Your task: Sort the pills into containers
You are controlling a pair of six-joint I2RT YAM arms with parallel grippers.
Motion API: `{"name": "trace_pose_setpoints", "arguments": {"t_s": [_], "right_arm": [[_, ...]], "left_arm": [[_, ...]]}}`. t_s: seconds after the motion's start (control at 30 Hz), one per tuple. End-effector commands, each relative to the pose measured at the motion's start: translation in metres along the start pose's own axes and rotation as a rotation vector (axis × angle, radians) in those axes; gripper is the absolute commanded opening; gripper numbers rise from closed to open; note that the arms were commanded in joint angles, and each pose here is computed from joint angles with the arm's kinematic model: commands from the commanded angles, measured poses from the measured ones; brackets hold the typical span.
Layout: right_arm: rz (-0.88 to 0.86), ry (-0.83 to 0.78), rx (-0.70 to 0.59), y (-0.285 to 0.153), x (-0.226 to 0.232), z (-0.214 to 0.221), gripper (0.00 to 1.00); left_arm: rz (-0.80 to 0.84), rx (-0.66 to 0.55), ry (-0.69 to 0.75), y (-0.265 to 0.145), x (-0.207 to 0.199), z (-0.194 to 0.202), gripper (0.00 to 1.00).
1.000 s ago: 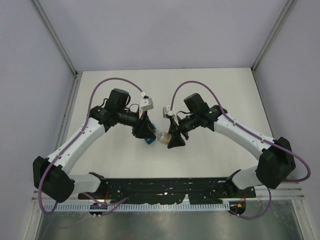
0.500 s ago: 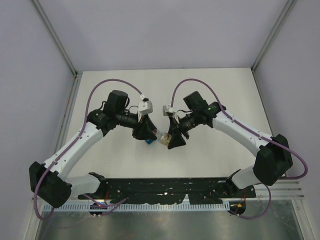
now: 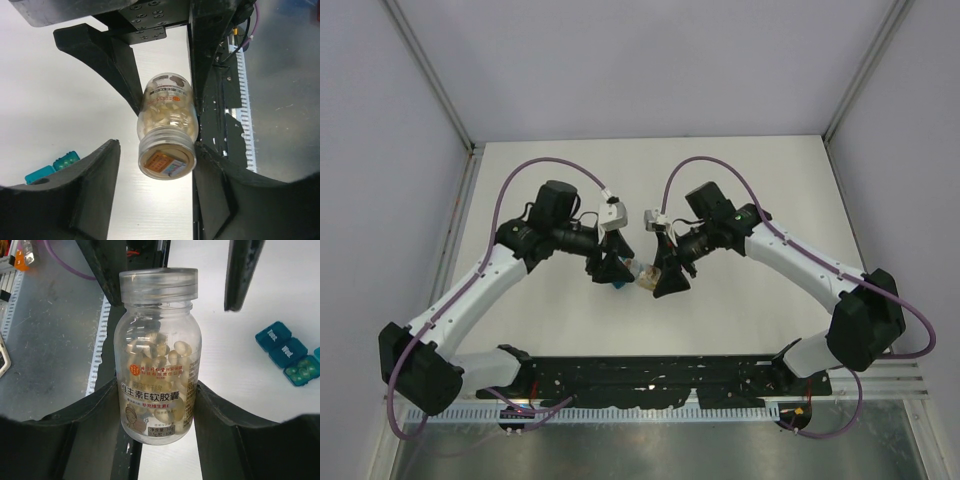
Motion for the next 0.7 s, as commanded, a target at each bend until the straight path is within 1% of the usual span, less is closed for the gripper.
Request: {"name": "trace_pose_setpoints", "arguments": {"t_s": [0.0, 0.13, 0.33, 0.4, 0.57, 0.67], "right_arm": [[-0.011, -0.161, -0.099, -0.005, 0.002, -0.036, 0.06], [0.012, -0.173, -0.085, -0.004, 0.002, -0.035, 0.05], [0.045, -0.180, -0.064, -0.003, 0.002, -0.032, 0.06], [0.076, -0.180, -0.048, -0.004, -0.001, -0.030, 0.06], [0.158, -0.206, -0.029, -0.007, -0.002, -0.032, 0.05], [0.213, -0.223, -0.016, -0.008, -0.005, -0.033, 0.06]], "left_arm": [[-0.041, -0.025, 0.099, -0.002, 0.001, -0.017, 0.68], [-0.061, -0.023, 0.089, -0.004, 0.002, -0.020, 0.77], [-0.085, -0.043, 0.078, -0.008, -0.002, -0.027, 0.83], [-0.107, -0.052, 0.076, -0.012, -0.006, -0.030, 0.99], [-0.147, -0.054, 0.005, -0.021, -0.013, -0.033, 1.00], [-0.162, -0.070, -0.062, -0.026, -0.015, -0.038, 1.00]]}}
Point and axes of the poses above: each gripper's point midway between its finger pads, its own y axis out along the fingers, its own x axis along the line the jaws close on, z = x × y, the point moved 8 cm from there along -y, back along the fingers, and after that the axes turned 13 degrees about -y, right-handed, at the moved point
